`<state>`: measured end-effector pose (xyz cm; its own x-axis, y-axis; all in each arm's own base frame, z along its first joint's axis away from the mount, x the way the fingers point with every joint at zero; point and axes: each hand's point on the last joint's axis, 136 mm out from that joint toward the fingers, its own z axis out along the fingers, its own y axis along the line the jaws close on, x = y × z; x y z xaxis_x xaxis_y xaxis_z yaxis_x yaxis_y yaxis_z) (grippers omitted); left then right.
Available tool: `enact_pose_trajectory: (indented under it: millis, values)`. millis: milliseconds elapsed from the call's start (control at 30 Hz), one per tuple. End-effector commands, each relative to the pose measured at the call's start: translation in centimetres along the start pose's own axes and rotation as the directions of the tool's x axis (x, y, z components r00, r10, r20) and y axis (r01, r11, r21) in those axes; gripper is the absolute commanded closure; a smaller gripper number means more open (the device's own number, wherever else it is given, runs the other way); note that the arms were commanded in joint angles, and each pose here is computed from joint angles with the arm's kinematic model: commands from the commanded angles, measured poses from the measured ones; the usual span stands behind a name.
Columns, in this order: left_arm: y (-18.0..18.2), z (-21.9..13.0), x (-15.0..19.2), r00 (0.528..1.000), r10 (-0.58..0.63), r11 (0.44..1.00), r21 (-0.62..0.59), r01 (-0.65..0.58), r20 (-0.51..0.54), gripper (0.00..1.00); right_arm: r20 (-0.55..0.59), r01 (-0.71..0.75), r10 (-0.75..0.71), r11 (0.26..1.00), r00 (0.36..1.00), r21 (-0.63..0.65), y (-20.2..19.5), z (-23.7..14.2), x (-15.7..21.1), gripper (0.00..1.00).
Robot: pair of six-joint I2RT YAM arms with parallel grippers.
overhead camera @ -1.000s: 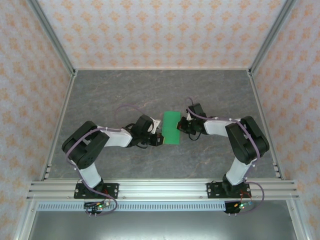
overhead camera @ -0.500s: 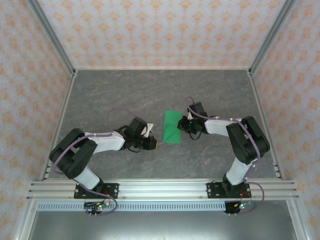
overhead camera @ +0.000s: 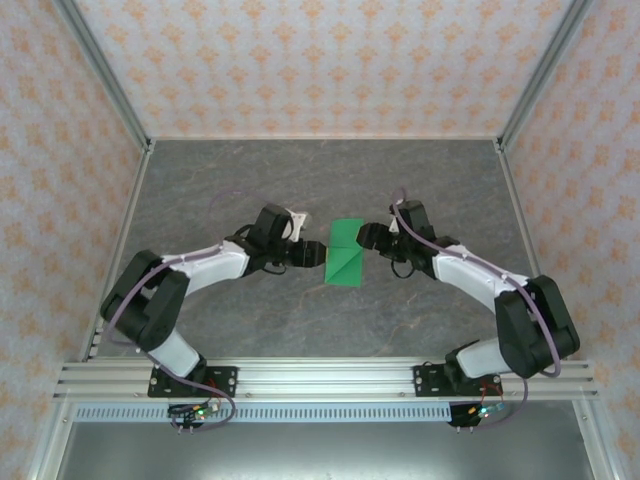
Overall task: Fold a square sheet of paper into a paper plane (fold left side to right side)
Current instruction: Fold the triangle a second time at the center of the table, then turn over the paper at the center of the table.
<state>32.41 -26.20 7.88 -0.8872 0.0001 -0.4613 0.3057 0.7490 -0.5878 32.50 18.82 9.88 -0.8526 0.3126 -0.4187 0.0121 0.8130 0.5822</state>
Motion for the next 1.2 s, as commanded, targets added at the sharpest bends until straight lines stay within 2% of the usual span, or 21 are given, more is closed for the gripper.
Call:
enact_pose_trajectory:
  millis: [0, 167, 500, 633, 767, 867, 967, 1067, 1167]
  values:
    - [-0.2, 1.7, -1.3, 1.0, -0.016, 0.999, 0.03, 0.016, 0.003, 0.39, -0.029, -0.034, 0.033, 0.998, 0.999, -0.043, 0.1, 0.2, 1.0, 0.29]
    - [0.0, 3.2, -2.4, 0.999, -0.041, 0.999, 0.036, 0.04, 0.02, 0.4, -0.089, -0.09, 0.08, 0.989, 0.993, -0.116, 0.8, 2.1, 1.9, 0.33]
    - [1.4, 1.5, -1.8, 0.997, -0.051, 0.998, -0.024, 0.052, 0.057, 0.39, -0.172, -0.114, 0.083, 0.977, 0.982, -0.179, 2.7, 6.6, 2.7, 0.43]
    - [2.3, -0.1, -1.6, 0.994, -0.064, 0.996, -0.057, 0.069, 0.092, 0.38, -0.179, -0.108, 0.07, 0.971, 0.981, -0.211, 3.9, 7.7, 2.7, 0.53]
    - [2.6, -2.0, -1.2, 0.99, -0.065, 0.994, -0.081, 0.075, 0.122, 0.36, -0.166, -0.095, 0.056, 0.968, 0.985, -0.234, 4.6, 7.9, 2.2, 0.67]
    - [2.5, -3.3, -0.9, 0.988, -0.063, 0.993, -0.09, 0.077, 0.143, 0.35, -0.143, -0.067, 0.032, 0.966, 0.989, -0.25, 5.3, 7.3, 1.6, 0.83]
    - [2.1, -4.9, -1.0, 0.98, -0.069, 0.993, -0.079, 0.085, 0.187, 0.31, -0.097, -0.026, -0.004, 0.952, 0.995, -0.304, 6.8, 5.5, 0.5, 0.93]
    - [0.5, -7.5, -1.9, 0.961, -0.056, 0.997, -0.038, 0.069, 0.272, 0.24, -0.026, 0.014, -0.026, 0.918, 0.999, -0.396, 8.8, 2.4, -1.3, 0.95]
    - [-2.3, -11.1, -3.4, 0.923, -0.055, 0.998, 0.046, 0.041, 0.381, 0.12, 0.082, 0.074, -0.039, 0.868, 0.996, -0.491, 11.1, -2.3, -3.6, 0.95]
